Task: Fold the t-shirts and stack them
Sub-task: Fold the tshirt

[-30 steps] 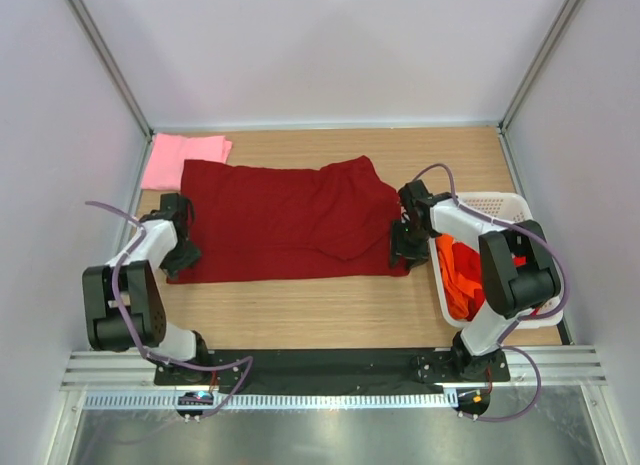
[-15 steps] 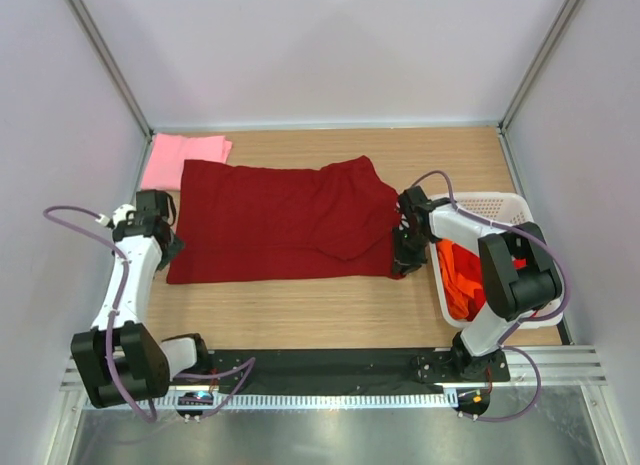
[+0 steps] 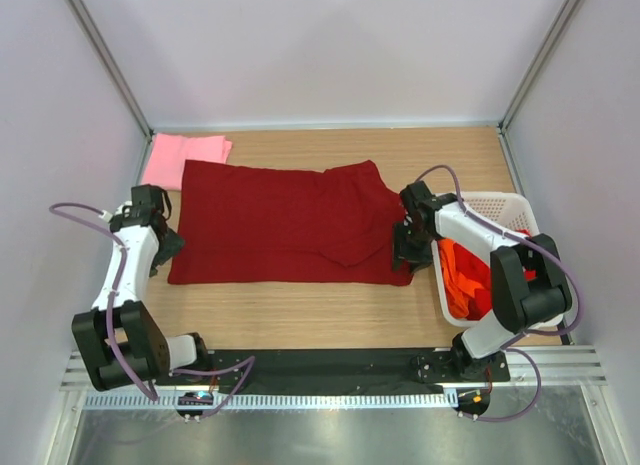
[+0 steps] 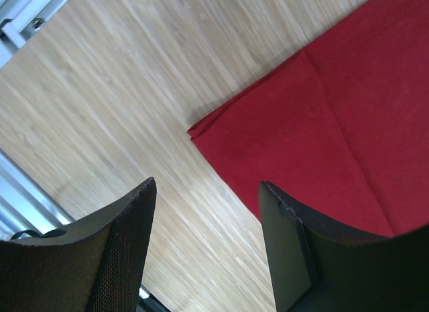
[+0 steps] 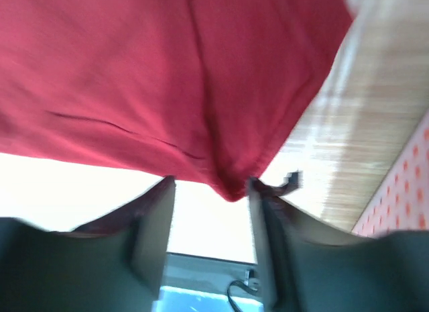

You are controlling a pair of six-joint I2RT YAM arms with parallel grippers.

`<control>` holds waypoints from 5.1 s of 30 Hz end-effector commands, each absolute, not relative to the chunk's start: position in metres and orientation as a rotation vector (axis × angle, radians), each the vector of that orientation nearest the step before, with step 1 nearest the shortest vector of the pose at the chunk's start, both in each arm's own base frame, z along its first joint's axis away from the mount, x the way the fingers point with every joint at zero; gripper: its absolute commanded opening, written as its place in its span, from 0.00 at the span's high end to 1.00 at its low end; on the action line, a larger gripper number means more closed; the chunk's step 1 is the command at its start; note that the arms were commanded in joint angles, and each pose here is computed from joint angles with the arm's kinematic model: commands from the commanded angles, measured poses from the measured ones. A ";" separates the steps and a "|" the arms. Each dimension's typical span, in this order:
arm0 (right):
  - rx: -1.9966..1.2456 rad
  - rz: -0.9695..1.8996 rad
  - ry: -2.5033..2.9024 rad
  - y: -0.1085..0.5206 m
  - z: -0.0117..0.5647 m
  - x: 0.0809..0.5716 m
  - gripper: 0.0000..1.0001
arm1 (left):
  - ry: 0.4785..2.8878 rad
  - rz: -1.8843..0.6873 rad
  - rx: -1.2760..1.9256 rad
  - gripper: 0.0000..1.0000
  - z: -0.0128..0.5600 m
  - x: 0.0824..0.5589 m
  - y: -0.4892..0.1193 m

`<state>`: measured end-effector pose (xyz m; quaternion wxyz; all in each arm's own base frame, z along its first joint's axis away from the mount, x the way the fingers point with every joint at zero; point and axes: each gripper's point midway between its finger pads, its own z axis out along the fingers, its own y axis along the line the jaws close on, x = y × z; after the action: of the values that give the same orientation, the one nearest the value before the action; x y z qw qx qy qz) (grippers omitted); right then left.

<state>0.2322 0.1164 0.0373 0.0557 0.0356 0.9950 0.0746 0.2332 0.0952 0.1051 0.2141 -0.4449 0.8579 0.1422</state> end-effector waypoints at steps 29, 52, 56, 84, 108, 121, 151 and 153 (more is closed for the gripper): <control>0.088 0.128 2.784 0.142 0.072 0.370 0.44 | 2.434 0.276 -1.123 0.47 0.091 0.281 0.092; -0.010 0.191 2.883 0.148 0.034 0.381 0.63 | 2.458 0.251 -1.137 0.41 0.087 0.283 0.088; 0.012 0.176 2.876 0.147 0.042 0.383 0.81 | 2.450 0.258 -1.142 0.41 0.088 0.285 0.090; 0.018 0.341 2.816 0.160 0.093 0.367 0.99 | 2.595 0.421 -1.217 0.50 0.034 0.319 0.107; 0.018 0.345 2.829 0.160 0.094 0.363 0.99 | 2.553 0.562 -1.143 0.93 0.041 0.326 0.116; 0.041 0.335 2.805 0.157 0.108 0.361 0.99 | 2.539 0.560 -1.114 1.00 0.047 0.325 0.113; 0.210 0.299 2.776 0.143 0.100 0.379 0.99 | 2.509 0.533 -1.087 0.96 0.063 0.347 0.114; 0.211 0.294 2.773 0.142 0.100 0.381 0.99 | 2.507 0.534 -1.081 0.96 0.063 0.350 0.115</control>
<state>0.3692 0.1407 0.0942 0.1526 0.0702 0.9810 0.0974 0.3356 0.1079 0.0507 0.1548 -0.3854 0.8915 0.1808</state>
